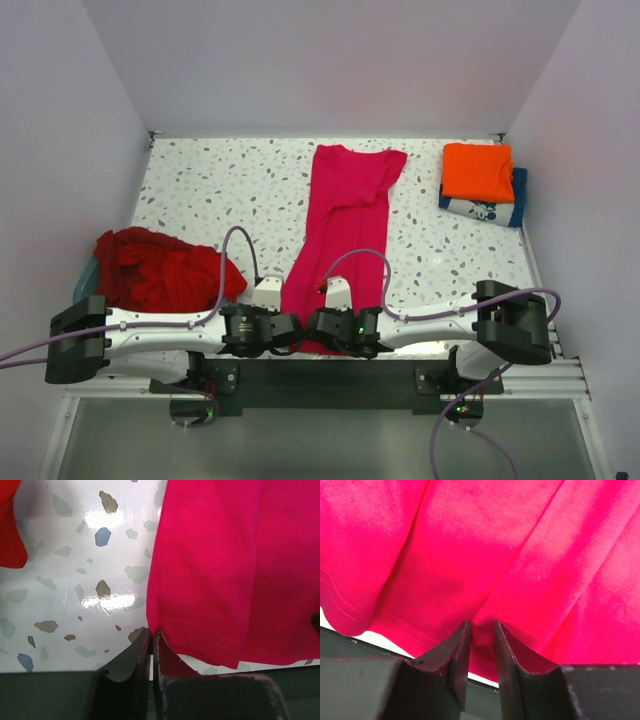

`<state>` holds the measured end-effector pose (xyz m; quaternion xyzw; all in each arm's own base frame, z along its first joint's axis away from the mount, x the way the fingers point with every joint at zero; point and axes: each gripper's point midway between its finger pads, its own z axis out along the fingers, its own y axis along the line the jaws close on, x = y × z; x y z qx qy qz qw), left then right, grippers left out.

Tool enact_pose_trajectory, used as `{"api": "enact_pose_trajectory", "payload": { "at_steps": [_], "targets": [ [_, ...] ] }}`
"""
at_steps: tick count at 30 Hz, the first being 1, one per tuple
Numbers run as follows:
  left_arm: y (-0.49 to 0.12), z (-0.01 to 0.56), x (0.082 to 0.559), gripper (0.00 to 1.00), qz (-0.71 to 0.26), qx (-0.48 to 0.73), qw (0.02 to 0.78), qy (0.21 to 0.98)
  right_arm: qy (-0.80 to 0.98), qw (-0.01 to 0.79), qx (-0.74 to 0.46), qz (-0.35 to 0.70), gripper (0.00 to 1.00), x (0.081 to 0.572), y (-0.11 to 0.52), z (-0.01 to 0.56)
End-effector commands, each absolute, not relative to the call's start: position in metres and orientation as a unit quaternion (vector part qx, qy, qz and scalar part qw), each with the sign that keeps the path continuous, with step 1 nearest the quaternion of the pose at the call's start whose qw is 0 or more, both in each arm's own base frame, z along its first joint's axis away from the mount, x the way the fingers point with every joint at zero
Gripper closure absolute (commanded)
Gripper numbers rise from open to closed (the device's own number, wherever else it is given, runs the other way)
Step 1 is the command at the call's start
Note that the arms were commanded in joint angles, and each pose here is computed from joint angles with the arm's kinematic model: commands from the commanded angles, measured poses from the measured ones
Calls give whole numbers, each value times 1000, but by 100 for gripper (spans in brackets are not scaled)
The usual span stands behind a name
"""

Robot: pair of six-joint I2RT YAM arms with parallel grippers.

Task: Fold and stack the t-shirts
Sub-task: Fold the tshirt

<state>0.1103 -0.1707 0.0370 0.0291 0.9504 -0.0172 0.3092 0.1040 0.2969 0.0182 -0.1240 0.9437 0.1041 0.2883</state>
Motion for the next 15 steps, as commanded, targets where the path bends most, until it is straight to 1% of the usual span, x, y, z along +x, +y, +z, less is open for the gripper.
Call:
{"api": "enact_pose_trajectory", "payload": {
  "at_steps": [1, 2, 3, 5, 6, 7, 15],
  "targets": [
    [-214, 62, 124, 94, -111, -17, 337, 935, 947, 286, -121, 84, 71, 99, 290, 17],
    [-215, 62, 124, 94, -112, -17, 337, 935, 947, 286, -119, 88, 73, 99, 289, 20],
    [-215, 62, 124, 94, -113, -17, 337, 935, 947, 285, -120, 88, 80, 98, 288, 20],
    [-216, 61, 124, 94, -113, -17, 337, 935, 946, 285, -117, 98, 89, 96, 289, 22],
    [-217, 61, 124, 94, -113, -16, 336, 935, 947, 284, -116, 97, 98, 97, 287, 21],
    [-217, 62, 124, 94, -113, -17, 337, 935, 947, 285, -114, 100, 100, 96, 287, 23],
    [-217, 61, 125, 94, -111, -15, 336, 935, 938, 290, -106, 158, 100, 92, 299, 52]
  ]
}}
